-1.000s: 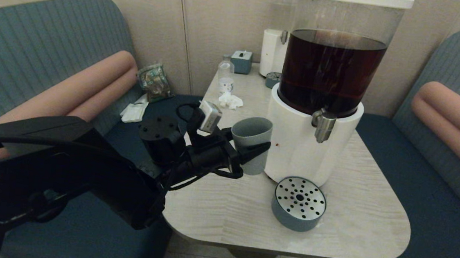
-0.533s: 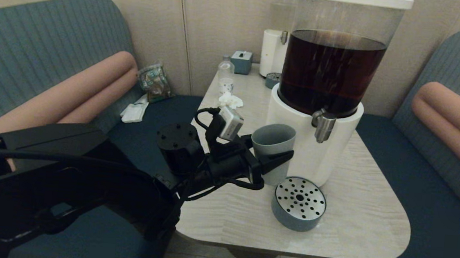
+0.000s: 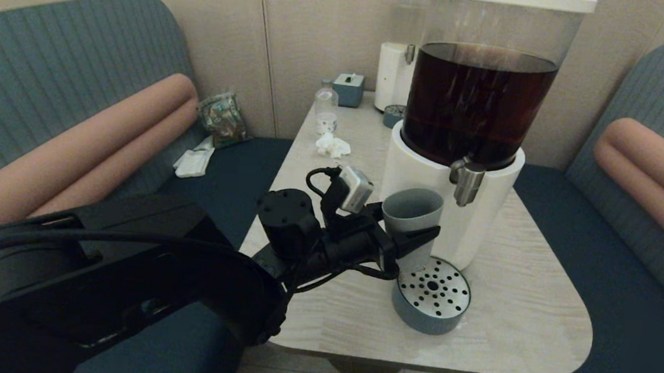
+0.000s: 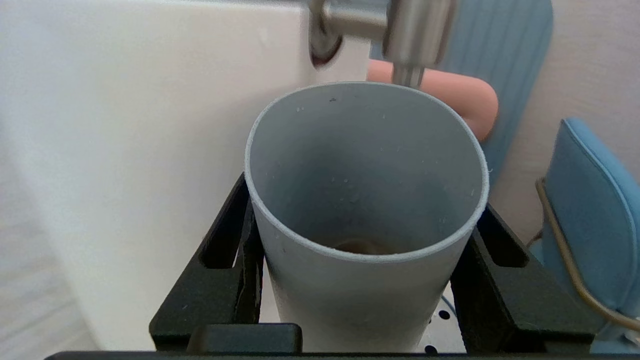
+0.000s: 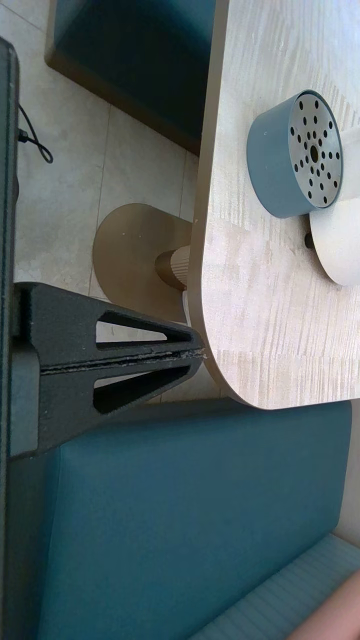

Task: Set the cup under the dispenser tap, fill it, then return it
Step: Place it under the water dispenser

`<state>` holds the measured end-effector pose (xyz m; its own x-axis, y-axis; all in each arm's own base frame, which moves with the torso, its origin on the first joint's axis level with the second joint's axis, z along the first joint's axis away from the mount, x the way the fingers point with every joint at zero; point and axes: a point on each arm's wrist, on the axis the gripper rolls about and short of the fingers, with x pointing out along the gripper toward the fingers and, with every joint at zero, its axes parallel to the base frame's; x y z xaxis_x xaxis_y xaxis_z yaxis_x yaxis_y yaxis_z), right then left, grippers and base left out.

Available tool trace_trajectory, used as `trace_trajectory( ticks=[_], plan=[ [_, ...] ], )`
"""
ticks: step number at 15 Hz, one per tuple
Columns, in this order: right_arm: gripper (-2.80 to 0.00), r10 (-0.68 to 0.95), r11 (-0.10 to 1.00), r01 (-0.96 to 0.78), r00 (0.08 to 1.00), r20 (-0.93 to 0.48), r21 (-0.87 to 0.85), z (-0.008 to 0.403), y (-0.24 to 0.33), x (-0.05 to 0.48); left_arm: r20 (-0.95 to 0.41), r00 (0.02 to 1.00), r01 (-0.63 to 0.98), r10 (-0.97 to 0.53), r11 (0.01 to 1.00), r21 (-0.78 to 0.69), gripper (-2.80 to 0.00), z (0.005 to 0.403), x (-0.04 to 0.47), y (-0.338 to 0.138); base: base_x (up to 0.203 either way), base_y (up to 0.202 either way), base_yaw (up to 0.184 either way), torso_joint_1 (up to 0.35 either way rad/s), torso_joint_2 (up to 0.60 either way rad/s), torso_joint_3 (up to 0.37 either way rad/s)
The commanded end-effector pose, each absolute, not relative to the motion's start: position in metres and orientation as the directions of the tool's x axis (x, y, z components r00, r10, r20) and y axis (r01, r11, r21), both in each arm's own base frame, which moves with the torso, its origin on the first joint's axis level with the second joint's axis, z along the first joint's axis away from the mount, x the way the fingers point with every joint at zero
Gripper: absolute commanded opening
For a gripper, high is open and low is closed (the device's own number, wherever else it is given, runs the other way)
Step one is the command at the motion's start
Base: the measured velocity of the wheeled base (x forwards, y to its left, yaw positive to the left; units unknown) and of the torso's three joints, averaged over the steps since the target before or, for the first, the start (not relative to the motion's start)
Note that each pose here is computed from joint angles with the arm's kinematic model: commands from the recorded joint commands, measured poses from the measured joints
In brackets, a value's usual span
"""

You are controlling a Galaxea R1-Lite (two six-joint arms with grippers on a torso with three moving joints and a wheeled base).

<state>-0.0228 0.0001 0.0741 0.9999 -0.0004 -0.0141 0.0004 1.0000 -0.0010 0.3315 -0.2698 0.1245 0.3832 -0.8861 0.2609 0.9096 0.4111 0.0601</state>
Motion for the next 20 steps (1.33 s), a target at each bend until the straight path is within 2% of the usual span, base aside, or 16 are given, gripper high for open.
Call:
trace_trajectory(
  ticks=[1,10,20],
  plan=[
    [-2.8,0.0,1.0,0.0,1.0,-0.015,-0.002,0.074,0.0,-0.023,0.25,0.382,0.912,-0.89,0.406,0.055,-2.8,0.11,0.338,-0.276,0.0,0.0,0.0,0.0,0.0,0.0],
    [-2.8,0.0,1.0,0.0,1.0,-0.015,-0.002,0.074,0.0,-0.023,0.281,0.362,0.917,-0.889,0.394,0.062,-2.8,0.087,0.351,-0.307,0.0,0.0,0.0,0.0,0.0,0.0],
    [-2.8,0.0,1.0,0.0,1.0,-0.014,-0.002,0.074,0.0,-0.023,0.277,0.393,0.908,-0.877,0.418,0.037,-2.8,0.084,0.347,-0.304,0.0,0.0,0.0,0.0,0.0,0.0]
  ],
)
